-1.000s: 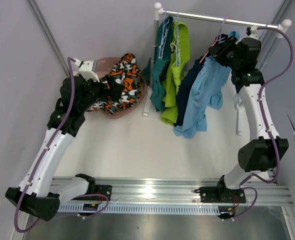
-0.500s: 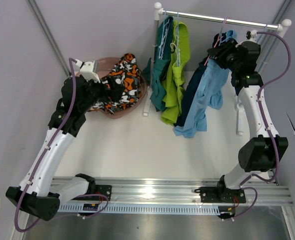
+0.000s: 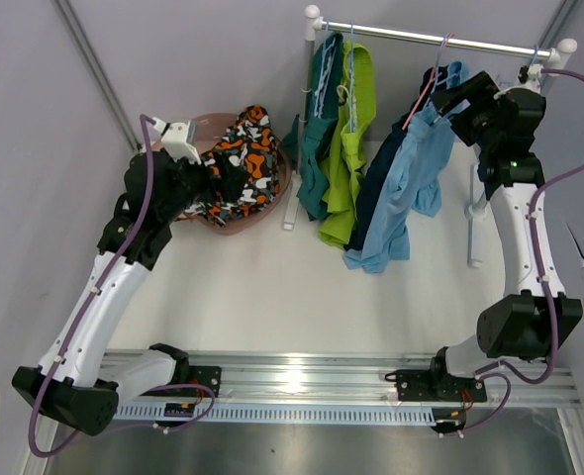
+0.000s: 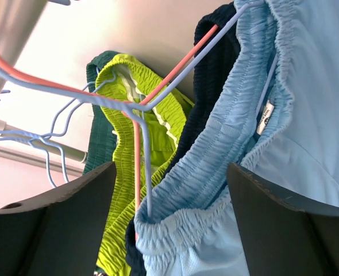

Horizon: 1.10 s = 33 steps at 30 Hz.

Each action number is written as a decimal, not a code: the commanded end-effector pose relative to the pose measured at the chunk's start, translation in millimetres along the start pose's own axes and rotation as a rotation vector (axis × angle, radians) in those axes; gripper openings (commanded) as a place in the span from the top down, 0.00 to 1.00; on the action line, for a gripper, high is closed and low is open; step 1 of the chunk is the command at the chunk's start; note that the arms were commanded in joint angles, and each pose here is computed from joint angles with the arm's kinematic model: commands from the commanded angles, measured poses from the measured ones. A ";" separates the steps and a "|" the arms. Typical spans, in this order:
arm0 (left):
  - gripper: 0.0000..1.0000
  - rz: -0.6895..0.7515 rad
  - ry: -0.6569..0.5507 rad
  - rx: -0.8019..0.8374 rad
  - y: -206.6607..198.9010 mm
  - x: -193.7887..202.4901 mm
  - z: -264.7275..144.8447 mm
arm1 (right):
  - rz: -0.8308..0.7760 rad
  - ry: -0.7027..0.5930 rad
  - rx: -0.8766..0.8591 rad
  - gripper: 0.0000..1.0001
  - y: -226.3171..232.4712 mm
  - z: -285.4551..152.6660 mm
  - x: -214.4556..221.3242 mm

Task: Remove the shorts from the hanger

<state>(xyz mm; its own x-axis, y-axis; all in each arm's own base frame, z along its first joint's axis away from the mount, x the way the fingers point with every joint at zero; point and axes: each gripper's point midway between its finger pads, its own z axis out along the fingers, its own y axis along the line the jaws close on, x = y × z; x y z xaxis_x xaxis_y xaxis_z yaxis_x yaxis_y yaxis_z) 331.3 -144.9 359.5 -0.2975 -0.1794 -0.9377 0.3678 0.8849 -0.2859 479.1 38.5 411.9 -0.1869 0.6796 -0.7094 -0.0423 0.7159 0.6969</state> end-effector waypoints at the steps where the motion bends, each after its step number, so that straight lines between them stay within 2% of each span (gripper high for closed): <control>1: 0.01 0.025 -0.026 0.019 -4.6 -5.1 3.4 | -0.022 -0.050 -0.022 0.18 9.6 -15.6 -14.8; 7: 0.01 0.025 -0.024 0.020 -5.3 -4.7 4.2 | 0.002 -0.019 -0.033 0.42 4.9 -3.8 -7.1; 9: 0.01 0.026 -0.025 0.020 -5.8 -5.3 4.1 | 0.008 -0.013 -0.041 0.44 4.8 0.5 -5.9; 25: 0.01 0.030 -0.013 0.001 -0.3 2.5 6.4 | 0.015 0.005 -0.100 0.47 16.7 16.5 -2.5; 33: 0.01 0.027 -0.012 0.006 -1.1 2.5 7.2 | 0.000 -0.043 -0.087 0.49 24.6 -0.5 -14.0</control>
<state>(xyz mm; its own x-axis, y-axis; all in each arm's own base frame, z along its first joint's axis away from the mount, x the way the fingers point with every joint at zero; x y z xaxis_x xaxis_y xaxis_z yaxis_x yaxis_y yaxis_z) 333.0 -147.7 348.5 -0.3167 -0.1634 -0.9344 0.3679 0.8868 -0.2797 494.5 46.4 390.8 -0.2400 0.6938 -0.6790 -0.0499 0.6897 0.7224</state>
